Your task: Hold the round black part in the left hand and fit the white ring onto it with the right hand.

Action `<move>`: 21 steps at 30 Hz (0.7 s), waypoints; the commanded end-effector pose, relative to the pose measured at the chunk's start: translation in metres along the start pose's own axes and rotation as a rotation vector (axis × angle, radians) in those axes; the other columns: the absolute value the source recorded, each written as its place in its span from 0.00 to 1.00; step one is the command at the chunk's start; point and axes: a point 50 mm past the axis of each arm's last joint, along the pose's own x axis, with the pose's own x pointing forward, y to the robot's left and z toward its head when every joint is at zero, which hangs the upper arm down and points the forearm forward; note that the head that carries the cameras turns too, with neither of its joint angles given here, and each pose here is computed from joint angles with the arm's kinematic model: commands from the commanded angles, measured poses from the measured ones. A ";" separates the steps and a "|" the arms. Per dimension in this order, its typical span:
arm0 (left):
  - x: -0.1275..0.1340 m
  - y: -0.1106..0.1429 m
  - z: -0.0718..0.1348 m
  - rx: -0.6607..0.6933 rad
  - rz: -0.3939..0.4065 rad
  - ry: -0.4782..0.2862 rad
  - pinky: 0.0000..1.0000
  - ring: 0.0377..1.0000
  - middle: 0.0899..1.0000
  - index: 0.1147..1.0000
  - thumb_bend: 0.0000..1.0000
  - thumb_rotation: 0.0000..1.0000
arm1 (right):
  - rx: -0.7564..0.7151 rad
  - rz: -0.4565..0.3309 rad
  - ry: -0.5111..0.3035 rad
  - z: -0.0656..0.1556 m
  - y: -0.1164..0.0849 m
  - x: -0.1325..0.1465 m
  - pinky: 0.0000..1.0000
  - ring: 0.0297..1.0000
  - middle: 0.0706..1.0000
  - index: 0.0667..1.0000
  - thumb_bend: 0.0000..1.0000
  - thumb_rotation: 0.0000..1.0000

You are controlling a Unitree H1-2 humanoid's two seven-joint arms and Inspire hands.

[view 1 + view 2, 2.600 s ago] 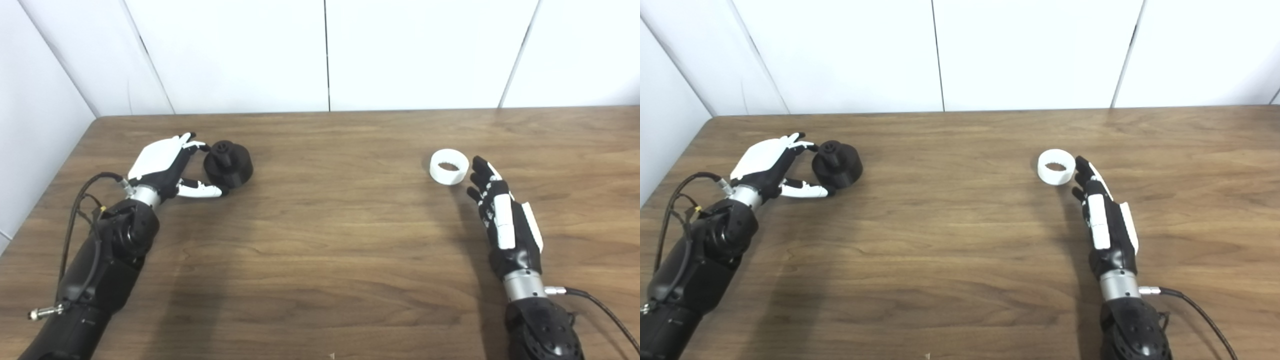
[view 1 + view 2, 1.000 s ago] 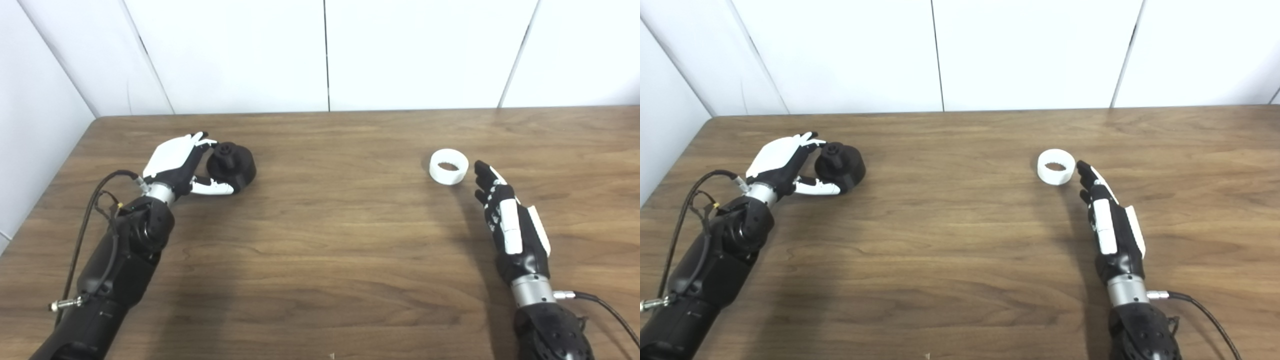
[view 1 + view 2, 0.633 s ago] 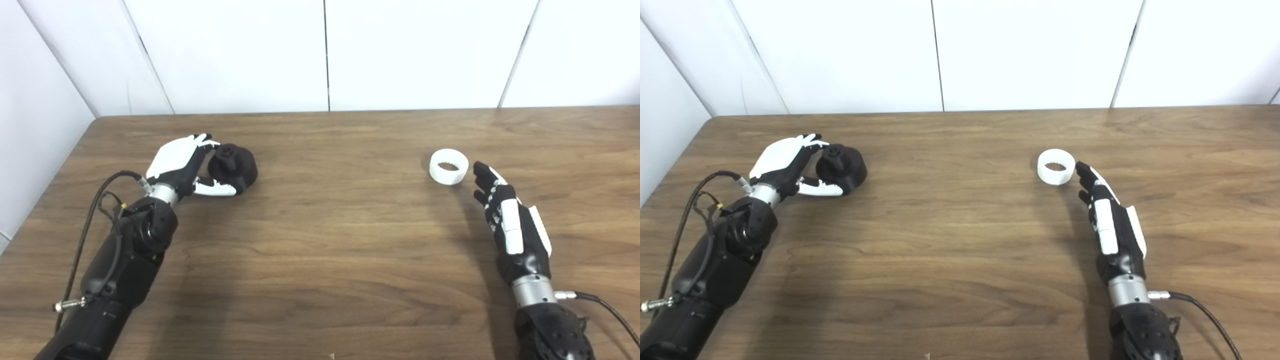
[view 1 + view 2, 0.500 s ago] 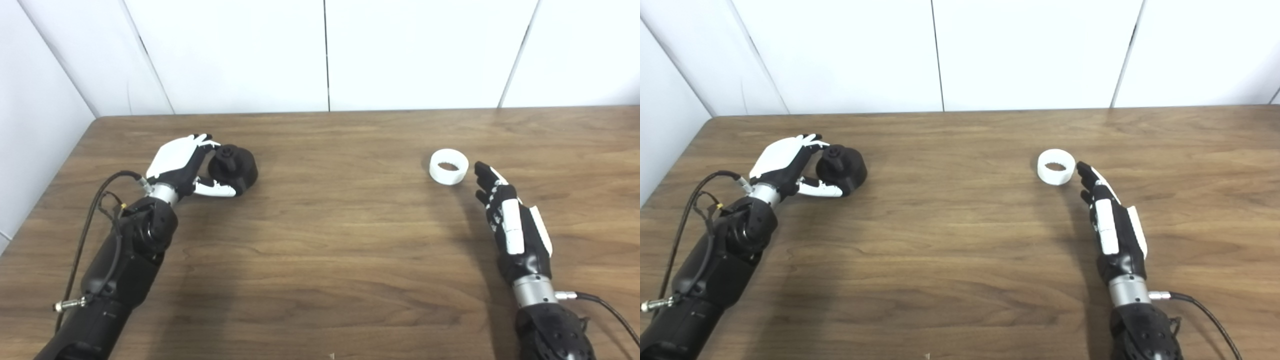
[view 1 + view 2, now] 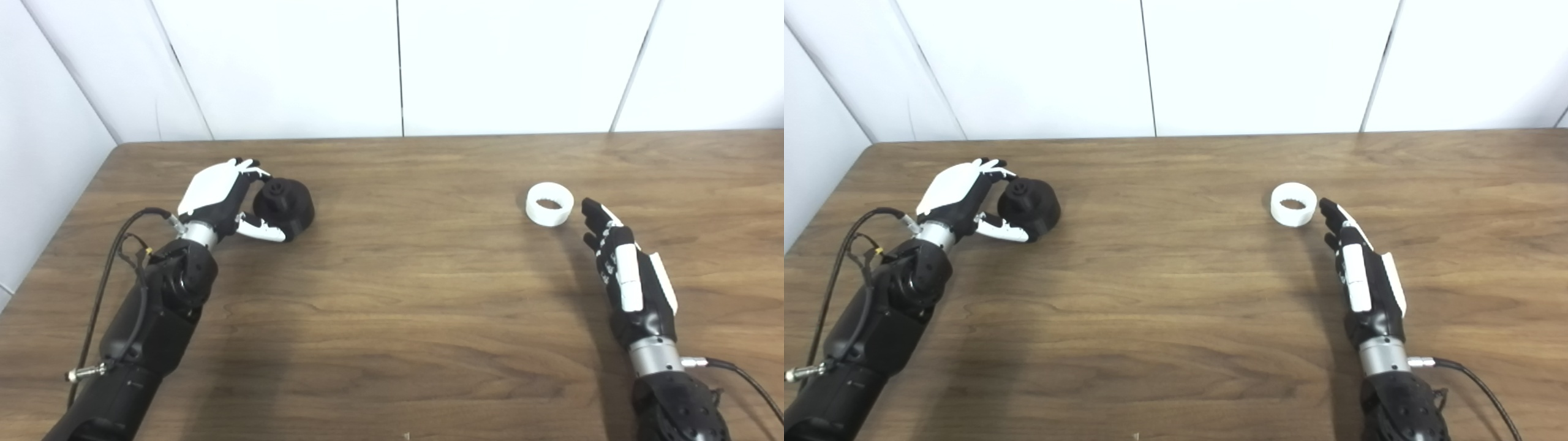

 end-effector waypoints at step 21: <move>-0.006 0.018 0.009 -0.016 0.043 -0.048 0.98 1.00 0.95 0.61 0.83 0.24 | -0.003 0.018 -0.059 0.012 -0.001 0.009 0.96 0.95 0.91 0.86 0.69 1.00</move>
